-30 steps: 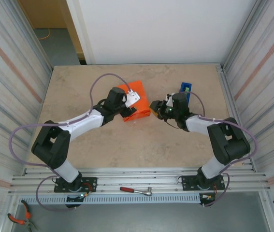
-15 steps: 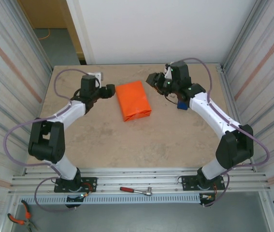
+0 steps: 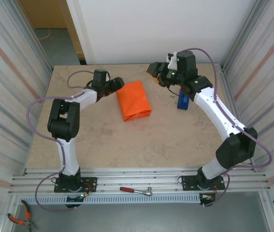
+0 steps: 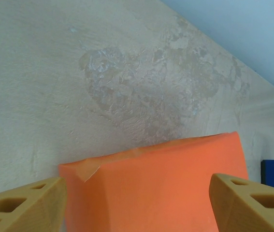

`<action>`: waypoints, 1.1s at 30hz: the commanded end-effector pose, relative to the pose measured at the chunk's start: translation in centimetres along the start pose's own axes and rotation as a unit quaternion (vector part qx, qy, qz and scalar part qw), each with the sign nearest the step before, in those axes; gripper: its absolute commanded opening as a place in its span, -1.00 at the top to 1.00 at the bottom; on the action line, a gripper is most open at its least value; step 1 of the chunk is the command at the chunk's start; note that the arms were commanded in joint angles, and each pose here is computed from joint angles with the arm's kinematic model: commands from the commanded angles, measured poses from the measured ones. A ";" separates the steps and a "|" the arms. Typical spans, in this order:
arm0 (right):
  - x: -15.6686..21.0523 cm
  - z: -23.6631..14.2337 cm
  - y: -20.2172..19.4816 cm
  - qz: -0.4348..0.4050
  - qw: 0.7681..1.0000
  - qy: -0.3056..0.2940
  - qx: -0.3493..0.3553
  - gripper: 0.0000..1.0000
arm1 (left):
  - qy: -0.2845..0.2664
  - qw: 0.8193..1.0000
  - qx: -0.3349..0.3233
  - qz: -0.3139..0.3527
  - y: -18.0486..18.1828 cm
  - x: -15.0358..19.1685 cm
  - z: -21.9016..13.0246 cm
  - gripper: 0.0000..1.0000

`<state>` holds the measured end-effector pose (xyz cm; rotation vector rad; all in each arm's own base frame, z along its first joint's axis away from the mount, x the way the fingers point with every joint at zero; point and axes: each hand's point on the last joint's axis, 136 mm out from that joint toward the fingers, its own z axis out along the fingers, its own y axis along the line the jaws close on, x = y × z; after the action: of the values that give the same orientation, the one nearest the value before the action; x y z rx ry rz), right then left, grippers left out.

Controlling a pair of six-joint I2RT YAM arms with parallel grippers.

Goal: Wrap the gift box in paper
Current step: Press the wrapping paper on the gift box.

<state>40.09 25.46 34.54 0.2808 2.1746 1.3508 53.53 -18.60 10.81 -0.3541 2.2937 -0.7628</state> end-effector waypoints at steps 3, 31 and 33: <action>-2.1 -2.5 3.2 0.002 0.998 -0.022 -0.057 -0.02 | 0.014 0.999 -0.031 -0.041 1.4 0.7 2.1 -0.53; 1.7 1.8 -4.2 0.046 0.995 0.054 -0.076 0.06 | 0.018 1.000 0.006 -0.013 -0.1 0.2 2.8 -0.32; 2.8 2.2 -7.1 0.033 0.997 0.063 -0.040 0.06 | 0.012 1.000 0.010 0.000 -0.3 -0.3 1.9 -0.33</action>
<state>39.95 25.64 28.99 0.2990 2.1928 1.5959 54.86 -19.87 5.38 -0.4390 2.3852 -0.7802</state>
